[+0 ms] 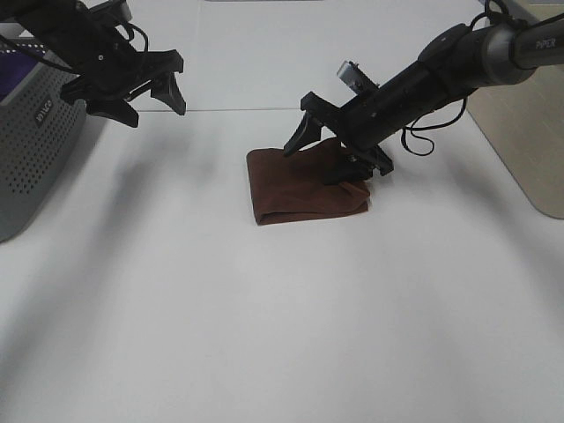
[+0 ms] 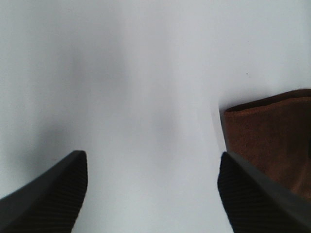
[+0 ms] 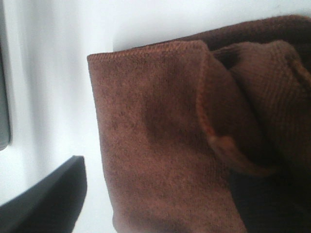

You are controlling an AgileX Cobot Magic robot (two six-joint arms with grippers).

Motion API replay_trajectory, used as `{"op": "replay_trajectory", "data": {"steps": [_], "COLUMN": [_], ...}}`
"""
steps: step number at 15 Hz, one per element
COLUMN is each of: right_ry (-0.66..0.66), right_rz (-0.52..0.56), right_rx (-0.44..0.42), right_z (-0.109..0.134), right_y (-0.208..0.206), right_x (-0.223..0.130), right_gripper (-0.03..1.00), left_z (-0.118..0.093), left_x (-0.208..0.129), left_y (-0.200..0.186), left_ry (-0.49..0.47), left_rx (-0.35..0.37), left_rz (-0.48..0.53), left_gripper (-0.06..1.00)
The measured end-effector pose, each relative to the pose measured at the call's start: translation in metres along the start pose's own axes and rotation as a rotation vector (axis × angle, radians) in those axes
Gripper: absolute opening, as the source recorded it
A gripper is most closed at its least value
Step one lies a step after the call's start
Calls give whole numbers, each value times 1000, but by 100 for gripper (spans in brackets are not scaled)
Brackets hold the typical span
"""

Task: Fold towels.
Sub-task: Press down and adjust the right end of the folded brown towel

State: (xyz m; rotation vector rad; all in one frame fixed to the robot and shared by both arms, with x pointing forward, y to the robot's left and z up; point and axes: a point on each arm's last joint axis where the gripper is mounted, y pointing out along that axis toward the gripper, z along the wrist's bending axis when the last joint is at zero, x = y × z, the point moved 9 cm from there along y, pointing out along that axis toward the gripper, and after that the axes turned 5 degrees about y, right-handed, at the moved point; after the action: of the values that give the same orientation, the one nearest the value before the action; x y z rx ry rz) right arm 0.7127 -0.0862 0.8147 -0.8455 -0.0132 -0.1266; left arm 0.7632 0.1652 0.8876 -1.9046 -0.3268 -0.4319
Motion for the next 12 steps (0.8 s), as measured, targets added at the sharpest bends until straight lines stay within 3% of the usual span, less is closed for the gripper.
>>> {"op": "replay_trajectory", "data": {"steps": [6,12], "right_ry": [-42,-29], "right_rz": [-14,-50], "right_rx": [28,-68], "right_z": [12,-18], "right_y": [-15,-27], "right_x": [3,14], "right_gripper": [77,77], "left_z": [1,1], "left_x": [0,0], "left_y": [0,0], "left_ry": [5,5], "left_rx": [5,5], "left_rz": [1,3], "left_gripper": [71,71]}}
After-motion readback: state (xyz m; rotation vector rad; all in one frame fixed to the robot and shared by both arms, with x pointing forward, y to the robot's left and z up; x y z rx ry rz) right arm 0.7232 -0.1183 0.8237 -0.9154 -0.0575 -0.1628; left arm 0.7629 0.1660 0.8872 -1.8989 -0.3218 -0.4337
